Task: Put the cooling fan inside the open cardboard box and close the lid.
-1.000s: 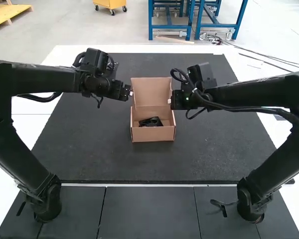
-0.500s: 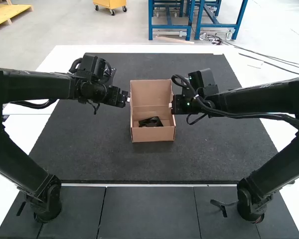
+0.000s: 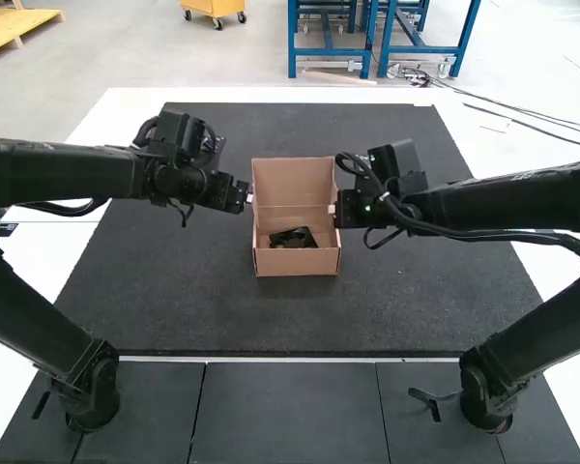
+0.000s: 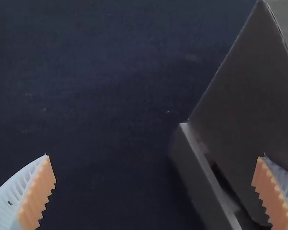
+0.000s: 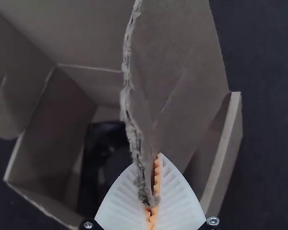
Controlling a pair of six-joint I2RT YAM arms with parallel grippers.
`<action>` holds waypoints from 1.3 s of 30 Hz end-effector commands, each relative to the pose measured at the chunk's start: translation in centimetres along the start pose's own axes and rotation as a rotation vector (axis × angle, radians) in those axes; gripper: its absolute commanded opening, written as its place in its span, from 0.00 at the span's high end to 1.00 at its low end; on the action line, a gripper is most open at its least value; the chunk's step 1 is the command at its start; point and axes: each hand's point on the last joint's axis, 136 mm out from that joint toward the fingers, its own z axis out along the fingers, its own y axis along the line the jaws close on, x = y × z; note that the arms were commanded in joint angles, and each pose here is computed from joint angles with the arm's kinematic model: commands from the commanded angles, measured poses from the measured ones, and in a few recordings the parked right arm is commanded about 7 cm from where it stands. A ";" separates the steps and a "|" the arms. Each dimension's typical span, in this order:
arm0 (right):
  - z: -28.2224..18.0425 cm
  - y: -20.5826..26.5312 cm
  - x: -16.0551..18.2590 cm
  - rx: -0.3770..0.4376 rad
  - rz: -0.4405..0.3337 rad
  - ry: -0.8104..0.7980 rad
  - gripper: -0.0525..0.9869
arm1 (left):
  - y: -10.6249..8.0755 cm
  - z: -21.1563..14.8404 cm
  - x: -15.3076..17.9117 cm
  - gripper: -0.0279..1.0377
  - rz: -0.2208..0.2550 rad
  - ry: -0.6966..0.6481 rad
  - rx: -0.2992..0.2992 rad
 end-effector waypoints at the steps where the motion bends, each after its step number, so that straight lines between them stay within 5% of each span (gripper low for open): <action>1: -0.5 1.7 0.2 -0.056 -0.008 -0.001 0.97 | -0.8 -0.8 -0.7 0.06 0.001 -0.032 0.018; 39: -0.2 0.8 4.9 -0.027 -0.019 0.092 0.97 | -1.8 -2.0 2.5 0.06 0.010 -0.003 0.057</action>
